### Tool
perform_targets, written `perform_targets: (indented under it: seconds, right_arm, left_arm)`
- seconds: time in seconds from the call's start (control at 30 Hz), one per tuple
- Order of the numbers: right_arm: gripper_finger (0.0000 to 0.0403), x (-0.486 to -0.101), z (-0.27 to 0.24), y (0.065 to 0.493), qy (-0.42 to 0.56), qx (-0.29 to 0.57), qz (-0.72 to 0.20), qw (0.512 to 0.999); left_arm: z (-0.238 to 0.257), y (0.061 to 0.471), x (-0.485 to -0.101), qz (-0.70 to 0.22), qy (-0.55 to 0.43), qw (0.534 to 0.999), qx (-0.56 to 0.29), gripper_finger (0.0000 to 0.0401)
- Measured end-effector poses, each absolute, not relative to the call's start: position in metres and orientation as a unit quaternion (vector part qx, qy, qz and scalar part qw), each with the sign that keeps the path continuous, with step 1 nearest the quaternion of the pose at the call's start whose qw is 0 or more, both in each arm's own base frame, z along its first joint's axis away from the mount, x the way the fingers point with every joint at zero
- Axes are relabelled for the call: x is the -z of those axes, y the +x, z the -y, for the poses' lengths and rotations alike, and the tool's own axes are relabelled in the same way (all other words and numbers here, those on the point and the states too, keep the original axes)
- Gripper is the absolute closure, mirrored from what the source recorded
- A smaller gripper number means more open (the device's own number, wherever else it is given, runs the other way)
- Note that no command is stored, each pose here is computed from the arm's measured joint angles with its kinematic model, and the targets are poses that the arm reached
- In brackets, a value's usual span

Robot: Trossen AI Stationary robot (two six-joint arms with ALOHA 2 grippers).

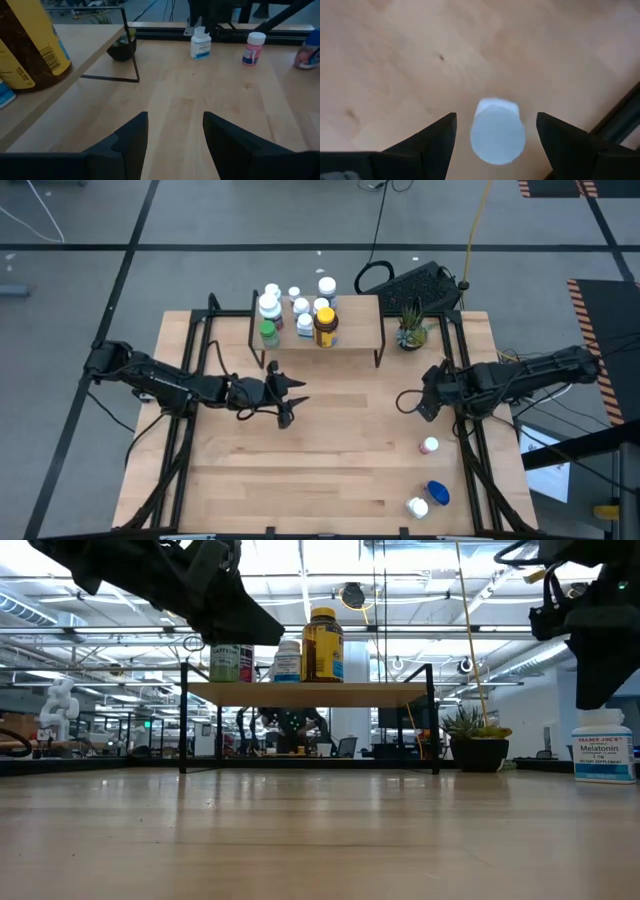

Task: Pick and place medicine bottles onto shelf by color
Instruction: Put the white pill bottle on the shelf

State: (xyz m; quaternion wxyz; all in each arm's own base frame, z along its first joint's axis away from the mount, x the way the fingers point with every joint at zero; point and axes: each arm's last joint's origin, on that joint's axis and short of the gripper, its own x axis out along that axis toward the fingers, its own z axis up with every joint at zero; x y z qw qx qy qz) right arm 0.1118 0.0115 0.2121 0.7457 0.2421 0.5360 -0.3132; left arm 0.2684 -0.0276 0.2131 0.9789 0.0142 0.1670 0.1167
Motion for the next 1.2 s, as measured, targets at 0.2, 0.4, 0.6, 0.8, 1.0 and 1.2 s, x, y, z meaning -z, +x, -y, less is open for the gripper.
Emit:
perform_targets:
  seconds: [0.2,0.4,0.6,0.8,1.0,1.2]
  right_arm:
    - [0.0135,-0.205,-0.014,0.119,0.240,0.315,-0.567,0.722]
    - [0.0156,-0.201,-0.015,0.123,0.239,0.311,-0.587,0.708]
    - [0.0211,-0.200,-0.016,0.125,0.229,0.296,-0.593,0.713]
    - [0.0232,-0.226,-0.017,0.139,0.210,0.252,-0.570,0.753]
    - [0.0225,-0.285,-0.007,0.160,0.162,0.224,-0.541,0.795]
    - [0.0227,-0.342,0.015,0.184,0.071,0.197,-0.513,0.833]
  left_arm:
    - [0.032,0.268,-0.213,-0.166,0.016,0.979,-0.118,0.0210]
    - [0.035,0.267,-0.213,-0.169,0.023,0.977,-0.129,0.0210]
    - [0.035,0.267,-0.213,-0.168,0.024,0.977,-0.130,0.0210]
    - [0.034,0.267,-0.215,-0.157,0.025,0.977,-0.142,0.0210]
    - [0.034,0.268,-0.217,-0.146,0.032,0.979,-0.140,0.0210]
    - [0.034,0.268,-0.218,-0.143,0.033,0.979,-0.140,0.0210]
